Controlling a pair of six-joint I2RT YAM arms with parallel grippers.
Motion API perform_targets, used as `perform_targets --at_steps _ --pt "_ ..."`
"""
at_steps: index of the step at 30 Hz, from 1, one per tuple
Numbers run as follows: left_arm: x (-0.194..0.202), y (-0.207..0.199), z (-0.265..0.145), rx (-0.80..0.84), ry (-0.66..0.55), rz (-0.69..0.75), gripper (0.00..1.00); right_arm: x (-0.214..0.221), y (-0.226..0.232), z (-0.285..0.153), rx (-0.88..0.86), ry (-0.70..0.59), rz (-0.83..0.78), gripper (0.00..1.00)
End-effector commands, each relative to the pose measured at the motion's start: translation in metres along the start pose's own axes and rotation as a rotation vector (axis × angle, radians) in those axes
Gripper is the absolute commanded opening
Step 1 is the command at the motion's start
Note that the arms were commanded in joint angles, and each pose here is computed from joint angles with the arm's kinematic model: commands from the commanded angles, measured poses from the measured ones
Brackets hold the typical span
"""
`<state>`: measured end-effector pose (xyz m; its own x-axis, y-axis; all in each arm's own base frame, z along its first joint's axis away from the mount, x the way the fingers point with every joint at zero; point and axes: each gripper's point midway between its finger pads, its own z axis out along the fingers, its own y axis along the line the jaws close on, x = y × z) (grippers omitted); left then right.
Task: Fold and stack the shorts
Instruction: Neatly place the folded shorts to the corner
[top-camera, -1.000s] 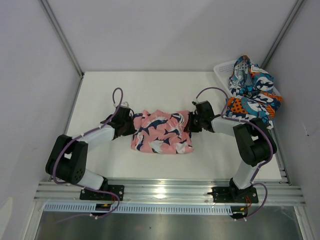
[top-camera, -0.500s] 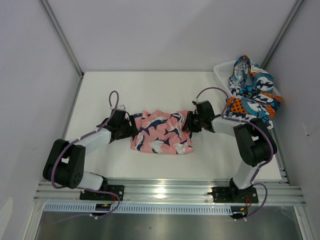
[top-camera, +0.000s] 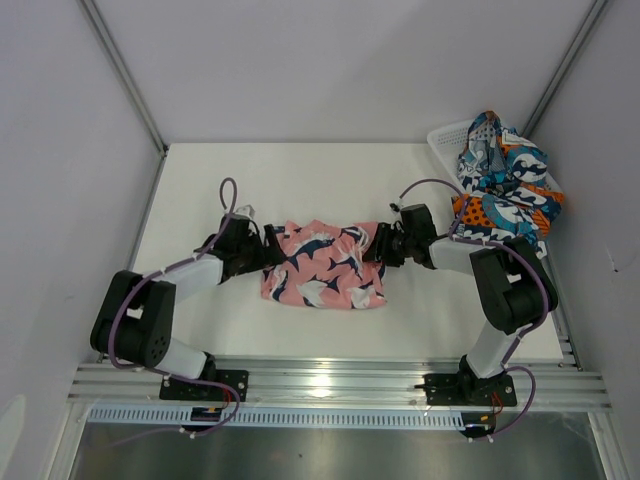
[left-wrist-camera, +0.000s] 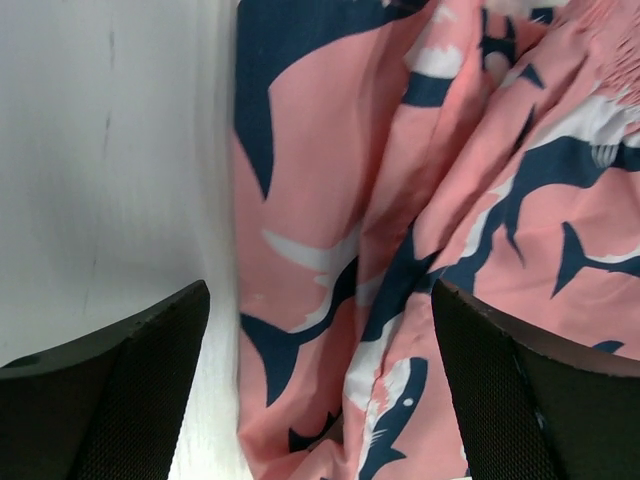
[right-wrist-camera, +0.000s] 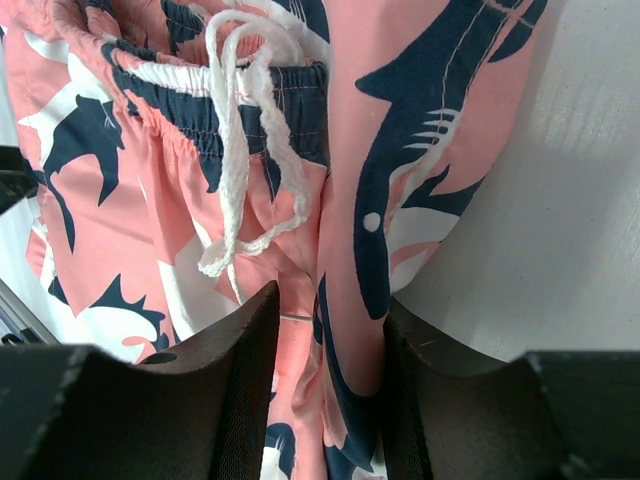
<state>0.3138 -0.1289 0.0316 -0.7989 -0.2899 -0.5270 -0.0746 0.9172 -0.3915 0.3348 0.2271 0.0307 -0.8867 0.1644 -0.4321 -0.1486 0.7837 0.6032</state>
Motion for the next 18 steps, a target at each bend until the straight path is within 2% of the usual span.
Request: perform_targets --at_steps 1,10,13,16,17,18 --pt "-0.008 -0.015 0.006 0.105 -0.027 -0.010 0.93 -0.004 0.010 -0.003 -0.029 -0.014 -0.024 0.43" --pt "-0.001 -0.024 0.016 0.168 0.010 0.022 0.94 -0.002 0.009 0.002 -0.035 -0.001 -0.019 0.41" --pt "0.006 -0.022 0.021 0.157 0.038 0.030 0.91 -0.001 0.010 0.003 -0.033 0.001 -0.022 0.40" --pt "0.008 -0.021 0.023 0.151 0.047 0.033 0.76 0.000 0.011 0.003 -0.024 0.003 -0.031 0.39" --pt "0.009 -0.021 0.023 0.150 0.047 0.036 0.60 0.001 0.011 0.004 -0.016 0.002 -0.037 0.39" --pt "0.008 -0.022 0.022 0.153 0.044 0.039 0.51 0.002 0.010 0.004 -0.008 0.005 -0.043 0.38"
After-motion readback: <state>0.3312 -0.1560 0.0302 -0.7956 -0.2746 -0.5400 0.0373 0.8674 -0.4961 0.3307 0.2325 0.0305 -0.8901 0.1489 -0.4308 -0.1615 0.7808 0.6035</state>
